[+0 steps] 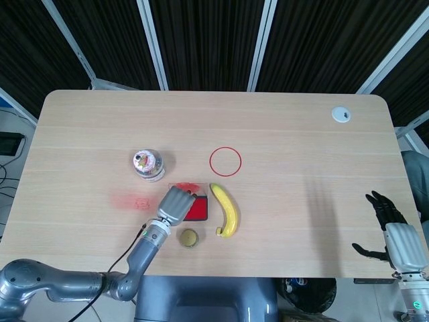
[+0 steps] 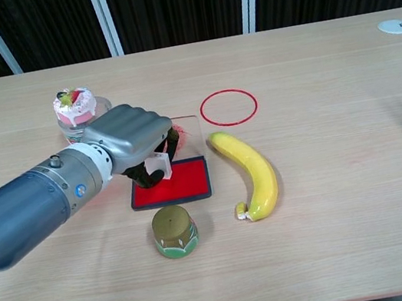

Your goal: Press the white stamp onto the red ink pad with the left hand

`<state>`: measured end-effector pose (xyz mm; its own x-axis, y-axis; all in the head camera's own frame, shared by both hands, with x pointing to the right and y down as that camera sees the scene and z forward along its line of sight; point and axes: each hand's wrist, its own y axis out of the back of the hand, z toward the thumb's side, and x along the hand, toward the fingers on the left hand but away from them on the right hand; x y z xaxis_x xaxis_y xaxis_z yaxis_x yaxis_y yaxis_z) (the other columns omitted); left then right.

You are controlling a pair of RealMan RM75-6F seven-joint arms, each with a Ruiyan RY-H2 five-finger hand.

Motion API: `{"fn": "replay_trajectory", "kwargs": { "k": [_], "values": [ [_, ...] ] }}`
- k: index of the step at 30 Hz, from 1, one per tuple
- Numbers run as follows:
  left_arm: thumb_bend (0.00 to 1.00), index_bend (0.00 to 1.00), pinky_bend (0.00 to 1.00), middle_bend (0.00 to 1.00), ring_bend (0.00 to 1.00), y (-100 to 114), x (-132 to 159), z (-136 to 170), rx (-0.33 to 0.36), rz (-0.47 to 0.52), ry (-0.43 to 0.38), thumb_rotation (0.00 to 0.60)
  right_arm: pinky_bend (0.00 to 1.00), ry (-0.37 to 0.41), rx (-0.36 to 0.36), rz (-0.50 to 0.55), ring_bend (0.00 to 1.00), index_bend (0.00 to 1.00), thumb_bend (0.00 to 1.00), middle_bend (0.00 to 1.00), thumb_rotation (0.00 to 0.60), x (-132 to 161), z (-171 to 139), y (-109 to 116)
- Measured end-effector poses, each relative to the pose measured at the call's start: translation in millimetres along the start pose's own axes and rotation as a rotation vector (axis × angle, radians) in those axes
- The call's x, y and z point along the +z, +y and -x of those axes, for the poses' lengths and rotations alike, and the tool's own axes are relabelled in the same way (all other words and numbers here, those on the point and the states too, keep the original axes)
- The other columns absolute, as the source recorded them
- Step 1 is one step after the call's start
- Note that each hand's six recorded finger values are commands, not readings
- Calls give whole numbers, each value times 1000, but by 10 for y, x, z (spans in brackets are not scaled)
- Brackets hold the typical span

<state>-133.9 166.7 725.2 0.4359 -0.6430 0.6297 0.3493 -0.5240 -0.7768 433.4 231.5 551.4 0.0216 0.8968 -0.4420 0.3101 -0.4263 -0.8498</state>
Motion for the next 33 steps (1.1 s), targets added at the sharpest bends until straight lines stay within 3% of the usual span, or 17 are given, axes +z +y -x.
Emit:
{"fn": "replay_trajectory", "kwargs": {
  "k": [17, 33],
  "values": [
    [528, 753, 662, 752, 608, -103, -10, 13, -17, -13, 6, 600, 177, 1, 0, 1, 0, 0, 93, 0, 600, 1, 0, 2],
    [527, 753, 662, 751, 608, 284, -99, 48, 71, 60, 21, 600, 177, 5, -3, -4, 0, 0, 96, 0, 600, 10, -9, 2]
  ]
}}
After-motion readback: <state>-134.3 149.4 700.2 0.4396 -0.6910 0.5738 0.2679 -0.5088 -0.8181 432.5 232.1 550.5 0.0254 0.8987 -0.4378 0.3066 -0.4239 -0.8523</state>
